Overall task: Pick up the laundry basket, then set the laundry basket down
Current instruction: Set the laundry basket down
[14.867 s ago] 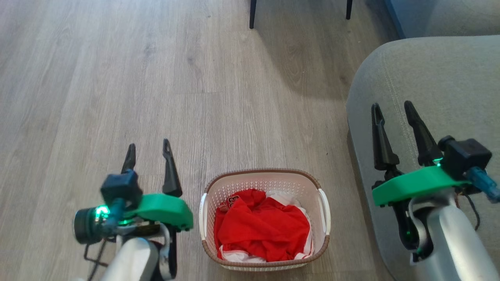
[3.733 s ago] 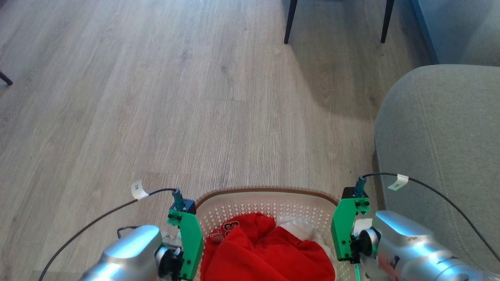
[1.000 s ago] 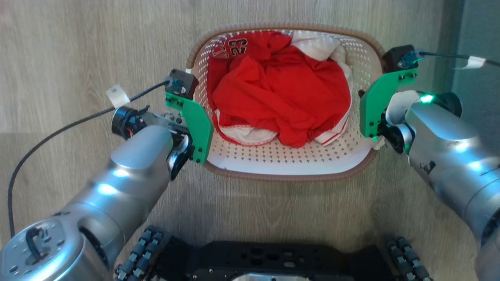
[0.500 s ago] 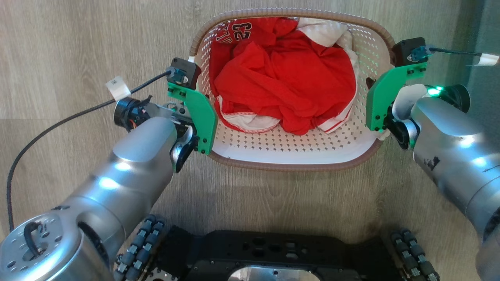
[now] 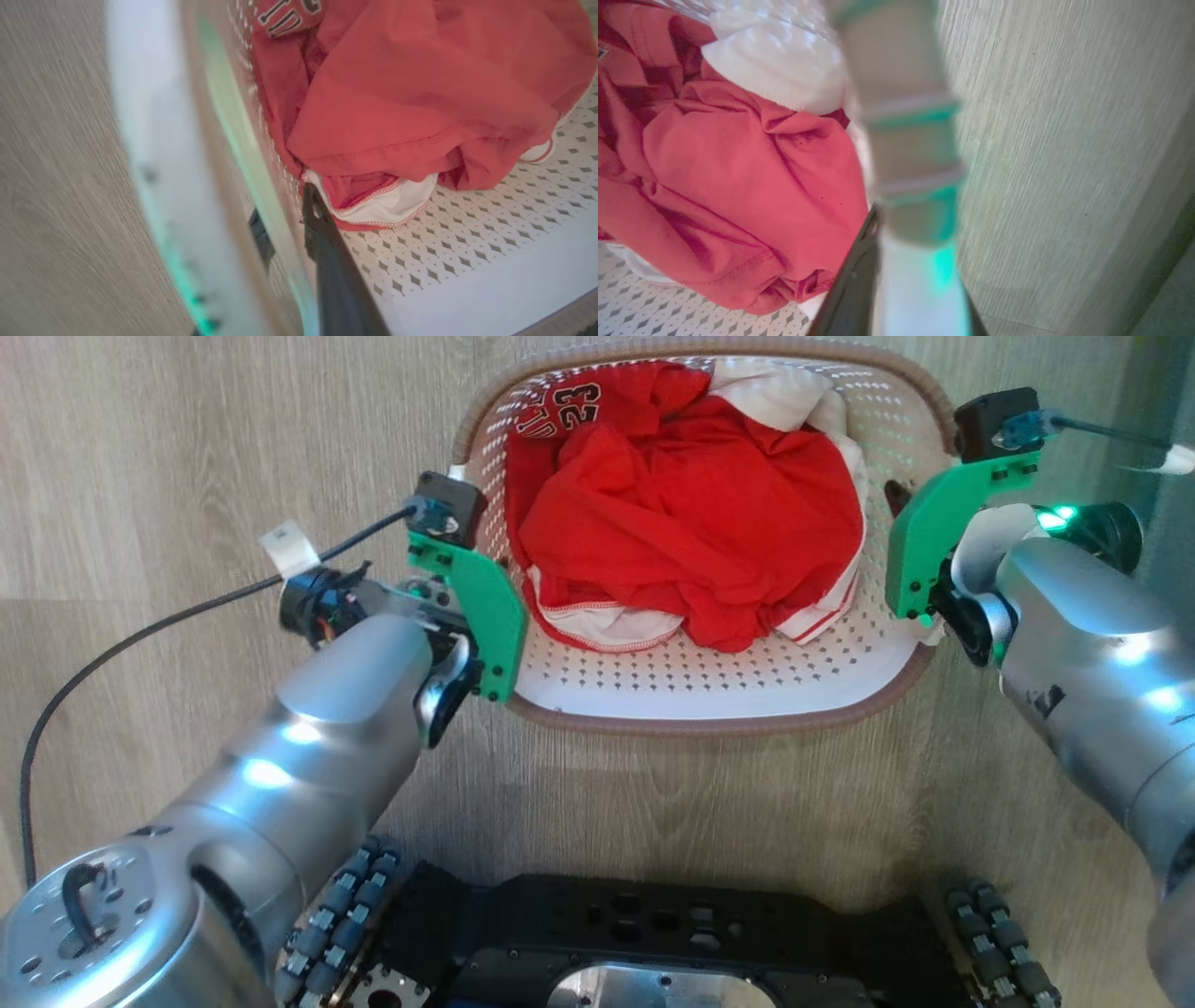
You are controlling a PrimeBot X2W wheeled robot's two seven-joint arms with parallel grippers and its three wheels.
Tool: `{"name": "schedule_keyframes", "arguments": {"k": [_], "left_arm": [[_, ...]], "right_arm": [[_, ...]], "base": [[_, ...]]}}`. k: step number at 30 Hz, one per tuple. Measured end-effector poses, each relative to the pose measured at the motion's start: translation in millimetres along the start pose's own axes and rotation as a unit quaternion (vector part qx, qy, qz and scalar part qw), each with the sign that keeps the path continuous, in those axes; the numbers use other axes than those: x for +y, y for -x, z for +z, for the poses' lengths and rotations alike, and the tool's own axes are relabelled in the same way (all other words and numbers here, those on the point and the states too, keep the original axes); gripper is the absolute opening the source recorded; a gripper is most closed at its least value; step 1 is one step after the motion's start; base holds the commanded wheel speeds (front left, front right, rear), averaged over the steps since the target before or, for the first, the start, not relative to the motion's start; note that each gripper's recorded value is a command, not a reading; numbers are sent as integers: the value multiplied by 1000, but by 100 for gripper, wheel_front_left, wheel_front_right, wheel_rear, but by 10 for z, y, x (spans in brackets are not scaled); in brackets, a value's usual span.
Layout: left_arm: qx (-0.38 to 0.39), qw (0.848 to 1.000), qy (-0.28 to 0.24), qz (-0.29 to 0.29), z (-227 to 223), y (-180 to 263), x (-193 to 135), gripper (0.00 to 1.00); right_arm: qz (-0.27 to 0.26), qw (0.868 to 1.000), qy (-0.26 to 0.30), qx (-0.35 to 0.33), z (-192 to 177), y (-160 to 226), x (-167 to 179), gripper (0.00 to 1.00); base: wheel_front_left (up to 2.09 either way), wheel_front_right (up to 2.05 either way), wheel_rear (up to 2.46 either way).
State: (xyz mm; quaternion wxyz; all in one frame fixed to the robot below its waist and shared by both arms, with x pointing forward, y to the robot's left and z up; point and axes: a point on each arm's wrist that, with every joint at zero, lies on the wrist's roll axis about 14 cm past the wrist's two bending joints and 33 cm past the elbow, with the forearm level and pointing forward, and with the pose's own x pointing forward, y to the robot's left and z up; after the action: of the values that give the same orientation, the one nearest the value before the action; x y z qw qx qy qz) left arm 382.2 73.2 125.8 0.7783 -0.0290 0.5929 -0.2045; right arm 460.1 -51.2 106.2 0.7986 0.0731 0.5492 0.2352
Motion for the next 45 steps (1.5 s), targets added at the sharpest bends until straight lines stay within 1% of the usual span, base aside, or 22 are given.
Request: {"name": "schedule_keyframes", "arguments": {"k": [1, 2, 7, 19, 22, 25, 28, 31, 33, 37, 42, 45], "left_arm": [[-10, 1000, -3, -3, 43, -3, -21, 89], [-16, 1000, -4, -5, 90, -7, -49, 100], [-35, 999, -6, -3, 282, -11, -81, 100], [-25, 1000, -9, 5, 275, 58, -60, 100], [-26, 1000, -11, 7, 300, 100, -63, 100], [-28, 999, -11, 12, 298, 155, -69, 100], [-25, 1000, -8, 17, 228, 235, -85, 100], [-28, 999, -2, 29, 177, 342, -81, 100], [-39, 998, -5, 47, 193, 430, -39, 100], [-63, 996, -15, 61, 273, 632, -59, 100], [-92, 993, -22, 67, 235, 919, -155, 100], [-126, 989, -26, 76, 266, 1114, -193, 100]], "right_arm": [[0, 1000, 8, 2, -15, -2, -1, 77], [2, 1000, 12, 5, -41, -4, 18, 100], [3, 1000, 13, 7, -48, -4, 40, 100], [-5, 1000, 20, 1, 25, 44, 22, 100], [-9, 1000, 28, -2, 73, 85, 16, 100], [-20, 998, 56, -3, 122, 153, -19, 100], [-27, 997, 68, -4, 179, 245, -2, 100], [-29, 997, 69, 0, 156, 362, 72, 100], [-32, 997, 70, 2, 122, 459, 116, 100], [-39, 996, 75, 1, 109, 686, 194, 100], [-42, 995, 82, -26, 160, 1004, 375, 100], [-36, 994, 82, -55, 178, 1199, 545, 100]], "base": [[0, 0, 0], [0, 0, 0], [0, 0, 0], [0, 0, 0], [0, 0, 0], [0, 0, 0], [0, 0, 0], [0, 0, 0], [0, 0, 0], [0, 0, 0], [0, 0, 0], [0, 0, 0]]}}
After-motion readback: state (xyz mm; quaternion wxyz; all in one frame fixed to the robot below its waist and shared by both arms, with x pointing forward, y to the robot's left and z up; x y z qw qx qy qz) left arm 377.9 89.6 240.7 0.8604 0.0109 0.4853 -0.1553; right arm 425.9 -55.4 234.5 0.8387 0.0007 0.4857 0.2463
